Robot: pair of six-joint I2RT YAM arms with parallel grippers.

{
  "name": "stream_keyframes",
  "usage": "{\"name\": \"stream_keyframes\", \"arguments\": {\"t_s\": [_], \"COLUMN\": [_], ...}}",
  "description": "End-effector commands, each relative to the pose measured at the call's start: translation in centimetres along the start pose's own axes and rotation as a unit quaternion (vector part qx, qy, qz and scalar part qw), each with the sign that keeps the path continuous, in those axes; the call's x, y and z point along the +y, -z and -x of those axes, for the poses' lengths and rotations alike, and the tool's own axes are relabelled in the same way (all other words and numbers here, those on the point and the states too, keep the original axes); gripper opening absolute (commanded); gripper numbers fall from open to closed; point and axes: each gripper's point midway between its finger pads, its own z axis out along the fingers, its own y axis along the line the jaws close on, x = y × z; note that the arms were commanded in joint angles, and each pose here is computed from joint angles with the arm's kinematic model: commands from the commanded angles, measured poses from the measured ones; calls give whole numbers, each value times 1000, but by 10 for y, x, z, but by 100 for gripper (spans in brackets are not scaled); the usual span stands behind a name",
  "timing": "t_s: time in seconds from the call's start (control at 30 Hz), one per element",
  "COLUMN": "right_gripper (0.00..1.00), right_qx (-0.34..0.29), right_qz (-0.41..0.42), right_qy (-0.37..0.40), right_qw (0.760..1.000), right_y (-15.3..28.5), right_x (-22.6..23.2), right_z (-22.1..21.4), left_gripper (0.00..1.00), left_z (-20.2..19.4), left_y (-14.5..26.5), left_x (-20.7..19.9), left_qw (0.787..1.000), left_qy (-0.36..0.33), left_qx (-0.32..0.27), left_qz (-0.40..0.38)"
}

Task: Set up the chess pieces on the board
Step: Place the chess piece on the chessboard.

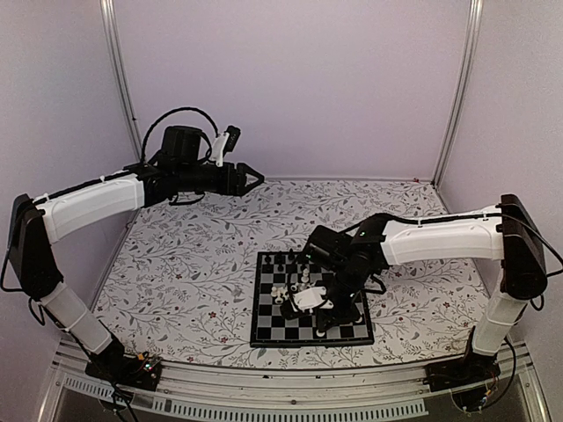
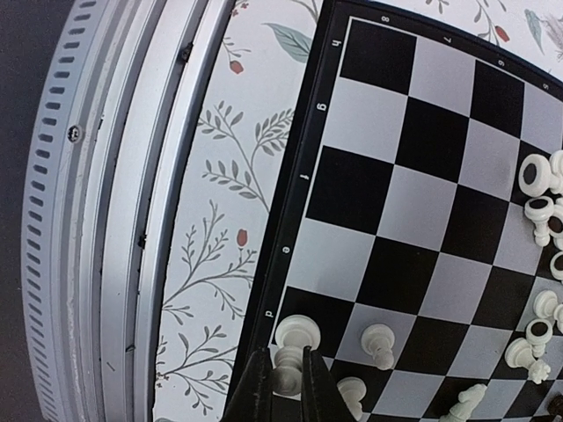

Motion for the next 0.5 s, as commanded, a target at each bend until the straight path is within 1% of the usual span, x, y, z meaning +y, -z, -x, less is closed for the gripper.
{"name": "stream_keyframes", "arguments": {"t_s": [0.0,0.47], "right_gripper": [10,13], "right_qx": [0,13], "right_qz": [-2,2], "right_qy": [10,5], "right_qw": [1000,1000], "right_y": [-8,-15], "right_x": [-2,-2], "right_z": [3,-3], "left_gripper": [71,72], "left_z": [10,11], "left_y": [0,1], "left_x": [-8,-8], "left_qw": [1000,1000], "left_qy": [-10,-11], "left_qx": [-8,-8], "left_qz": [-10,-11]}}
